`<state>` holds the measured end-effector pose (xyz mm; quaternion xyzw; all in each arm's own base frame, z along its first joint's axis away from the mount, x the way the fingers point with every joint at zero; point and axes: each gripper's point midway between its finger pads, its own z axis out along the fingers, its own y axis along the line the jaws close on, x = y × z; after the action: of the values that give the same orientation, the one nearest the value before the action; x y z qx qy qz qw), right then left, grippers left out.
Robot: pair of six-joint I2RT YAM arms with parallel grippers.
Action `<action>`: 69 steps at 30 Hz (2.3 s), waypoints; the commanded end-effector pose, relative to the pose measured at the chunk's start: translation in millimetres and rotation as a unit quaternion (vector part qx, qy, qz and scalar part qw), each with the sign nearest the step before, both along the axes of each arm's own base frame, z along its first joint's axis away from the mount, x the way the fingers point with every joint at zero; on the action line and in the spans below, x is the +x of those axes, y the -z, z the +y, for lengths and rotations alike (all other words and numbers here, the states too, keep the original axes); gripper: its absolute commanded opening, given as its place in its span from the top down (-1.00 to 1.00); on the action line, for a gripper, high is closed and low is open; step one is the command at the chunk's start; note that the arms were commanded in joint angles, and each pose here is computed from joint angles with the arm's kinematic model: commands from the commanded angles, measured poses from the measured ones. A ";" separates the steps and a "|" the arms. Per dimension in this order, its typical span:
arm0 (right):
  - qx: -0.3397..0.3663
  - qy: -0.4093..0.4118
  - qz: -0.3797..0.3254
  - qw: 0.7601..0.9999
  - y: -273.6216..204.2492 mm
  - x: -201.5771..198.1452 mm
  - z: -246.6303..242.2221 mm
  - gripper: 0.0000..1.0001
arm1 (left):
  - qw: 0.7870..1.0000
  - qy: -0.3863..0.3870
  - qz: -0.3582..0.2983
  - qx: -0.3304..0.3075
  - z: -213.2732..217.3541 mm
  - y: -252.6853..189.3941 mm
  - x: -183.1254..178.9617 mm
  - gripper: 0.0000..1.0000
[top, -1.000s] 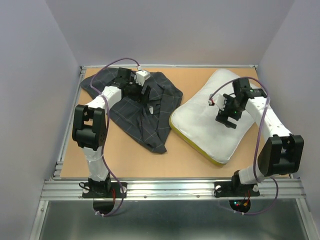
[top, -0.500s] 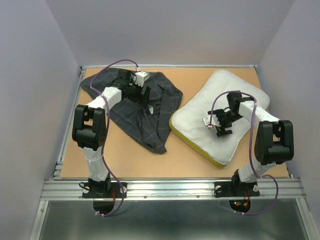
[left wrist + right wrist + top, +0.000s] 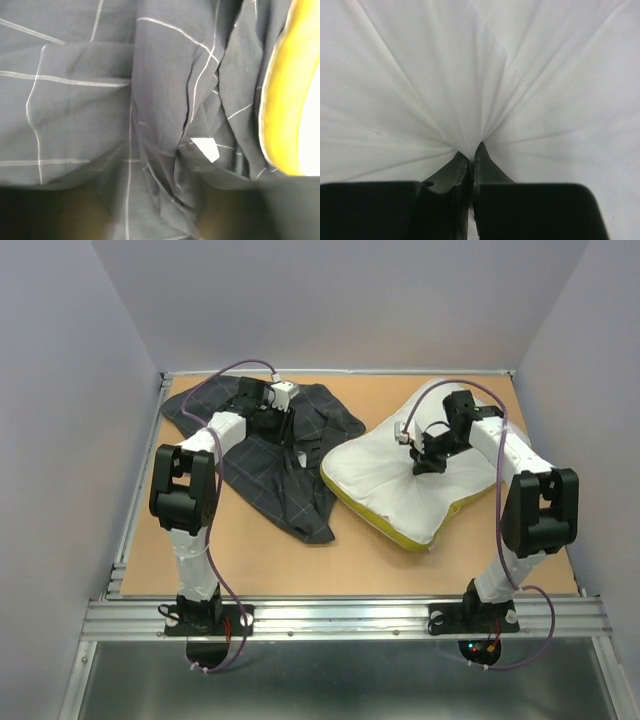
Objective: Put the pillow into the pillowcase
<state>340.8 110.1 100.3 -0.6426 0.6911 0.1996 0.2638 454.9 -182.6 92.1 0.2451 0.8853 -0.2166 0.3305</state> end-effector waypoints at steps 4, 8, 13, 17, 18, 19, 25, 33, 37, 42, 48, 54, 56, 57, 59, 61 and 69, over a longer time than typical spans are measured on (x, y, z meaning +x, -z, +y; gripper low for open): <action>0.104 0.050 0.011 0.993 -90.6 -4.5 31.5 0.99 | 0.998 0.030 -0.022 -0.057 -22.5 -38.7 0.5 0.75; 0.095 0.044 0.001 0.995 -100.4 -20.9 27.3 0.99 | 0.995 0.043 -0.056 -0.064 -21.8 -69.9 -9.3 1.00; 0.117 0.054 0.001 0.992 -118.1 -22.1 32.3 0.99 | 0.990 0.077 -0.081 -0.082 -27.5 -97.5 -28.4 1.00; 0.131 0.046 0.004 0.990 -126.0 -24.0 39.1 0.99 | 0.984 0.120 -0.103 -0.088 -51.8 -123.8 -43.2 1.00; 0.123 0.046 0.013 0.991 -119.3 -27.1 38.3 0.99 | 0.981 0.129 -0.110 -0.091 -61.6 -132.2 -45.1 1.00; 0.114 0.037 0.015 0.993 -112.9 -29.0 38.1 0.99 | 0.980 0.131 -0.114 -0.093 -66.4 -137.0 -45.3 1.00; 0.082 0.037 0.032 0.995 -77.0 -33.8 57.1 0.99 | 0.975 0.161 -0.116 -0.099 -91.6 -145.5 -48.7 1.00; 0.071 0.103 0.007 0.992 -63.1 44.7 74.4 0.99 | 0.974 0.184 -0.107 -0.076 -88.2 -135.4 -64.8 1.00; 0.097 0.168 0.009 0.981 -79.9 81.3 83.8 0.99 | 0.975 0.195 -0.087 -0.069 -83.7 -119.5 -77.9 1.00; 0.181 0.268 -0.015 0.946 -130.1 118.6 95.0 0.99 | 0.973 0.207 -0.076 -0.063 -80.5 -109.4 -90.6 1.00; 0.287 0.391 0.036 0.874 -146.5 132.8 111.4 0.99 | 0.968 0.228 -0.070 -0.071 -90.1 -110.6 -90.1 1.00; 0.246 0.427 0.049 0.869 -76.0 137.8 109.4 0.99 | 0.982 0.148 -0.099 -0.061 -78.8 -123.9 -64.2 -0.19; 0.239 0.433 0.042 0.868 -62.4 138.9 105.8 0.99 | 0.988 0.081 -0.108 -0.081 -54.8 -130.1 -63.1 -0.39; 0.240 0.433 0.041 0.868 -59.7 139.4 105.9 0.99 | 0.989 0.053 -0.108 -0.092 -44.8 -130.2 -65.4 -0.46; 0.244 0.436 0.041 0.865 -56.8 141.9 106.0 0.99 | 0.990 -0.004 -0.102 -0.092 -19.9 -113.9 -80.8 -0.58; 0.245 0.439 0.045 0.863 -52.9 142.4 107.0 0.99 | 0.993 -0.031 -0.078 -0.085 -9.3 -88.1 -99.0 -0.59; 0.261 0.440 0.041 0.858 -64.4 143.4 108.7 0.99 | 0.993 -0.081 -0.009 -0.085 -6.3 -35.5 -111.6 -0.83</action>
<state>467.9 211.9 128.4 -0.1773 0.8682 0.2490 0.3909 327.0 -181.8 138.4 0.1739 0.8750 -0.2570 0.3715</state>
